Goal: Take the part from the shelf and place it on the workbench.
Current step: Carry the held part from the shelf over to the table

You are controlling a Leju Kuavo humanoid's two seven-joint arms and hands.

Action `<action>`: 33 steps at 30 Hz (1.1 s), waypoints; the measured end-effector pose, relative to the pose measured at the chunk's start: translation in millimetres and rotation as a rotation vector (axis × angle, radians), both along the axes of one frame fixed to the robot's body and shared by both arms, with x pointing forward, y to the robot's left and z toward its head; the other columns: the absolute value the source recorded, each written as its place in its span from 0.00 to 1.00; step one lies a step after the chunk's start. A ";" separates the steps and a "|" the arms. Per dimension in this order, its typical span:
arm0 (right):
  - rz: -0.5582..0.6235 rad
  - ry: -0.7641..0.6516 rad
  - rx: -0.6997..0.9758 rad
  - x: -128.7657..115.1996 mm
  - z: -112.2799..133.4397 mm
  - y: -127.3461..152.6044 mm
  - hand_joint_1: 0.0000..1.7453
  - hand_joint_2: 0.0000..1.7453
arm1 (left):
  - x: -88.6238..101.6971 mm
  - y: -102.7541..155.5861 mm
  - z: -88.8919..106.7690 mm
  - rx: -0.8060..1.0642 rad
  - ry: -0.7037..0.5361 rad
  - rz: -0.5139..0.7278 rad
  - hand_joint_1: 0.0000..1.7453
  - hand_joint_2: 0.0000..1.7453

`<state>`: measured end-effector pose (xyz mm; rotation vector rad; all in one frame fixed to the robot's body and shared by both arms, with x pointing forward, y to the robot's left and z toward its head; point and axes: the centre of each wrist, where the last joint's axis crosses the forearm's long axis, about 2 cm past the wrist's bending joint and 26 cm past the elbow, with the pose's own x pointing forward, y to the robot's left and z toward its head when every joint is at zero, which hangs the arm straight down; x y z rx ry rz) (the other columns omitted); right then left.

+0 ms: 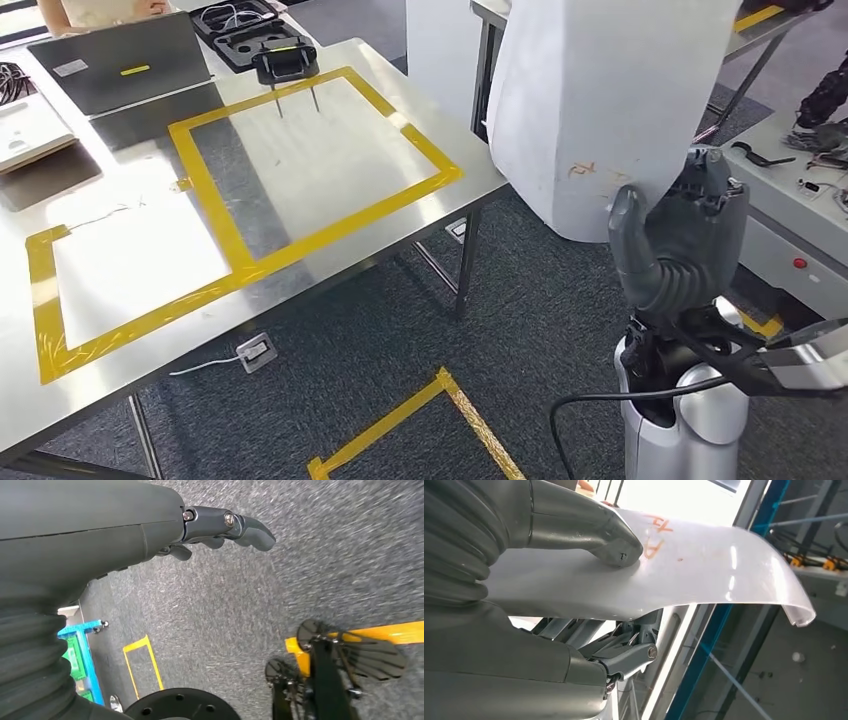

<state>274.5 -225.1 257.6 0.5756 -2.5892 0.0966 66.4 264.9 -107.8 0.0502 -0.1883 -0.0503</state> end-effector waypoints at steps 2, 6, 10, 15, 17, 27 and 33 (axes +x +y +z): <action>-0.001 -0.002 -0.002 -0.3 0.1 0.0 1.00 1.00 | 1.4 0.3 0.2 0.001 -0.006 0.000 0.00 1.00; 0.001 0.000 -0.008 -1.6 -2.1 0.0 1.00 1.00 | 0.3 -0.3 0.1 -0.001 -0.004 0.002 0.00 1.00; 0.011 -0.013 -0.012 -1.6 -2.3 0.0 1.00 1.00 | 1.5 -2.0 0.3 -0.004 -0.007 0.002 0.00 1.00; 0.016 -0.025 -0.018 -0.9 -1.9 -0.2 1.00 1.00 | 2.3 -1.6 0.5 -0.004 -0.010 0.002 0.00 1.00; 0.019 -0.033 -0.022 -0.3 -1.5 -0.1 1.00 1.00 | 2.8 -1.6 0.5 -0.004 -0.011 0.002 0.00 1.00; 0.019 -0.033 -0.030 1.2 -3.2 0.2 1.00 1.00 | 3.4 -0.4 0.6 -0.002 -0.014 0.004 0.00 1.00; 0.017 -0.034 -0.035 1.4 -2.8 0.3 1.00 1.00 | 3.5 0.4 0.5 -0.001 -0.013 0.005 0.00 1.00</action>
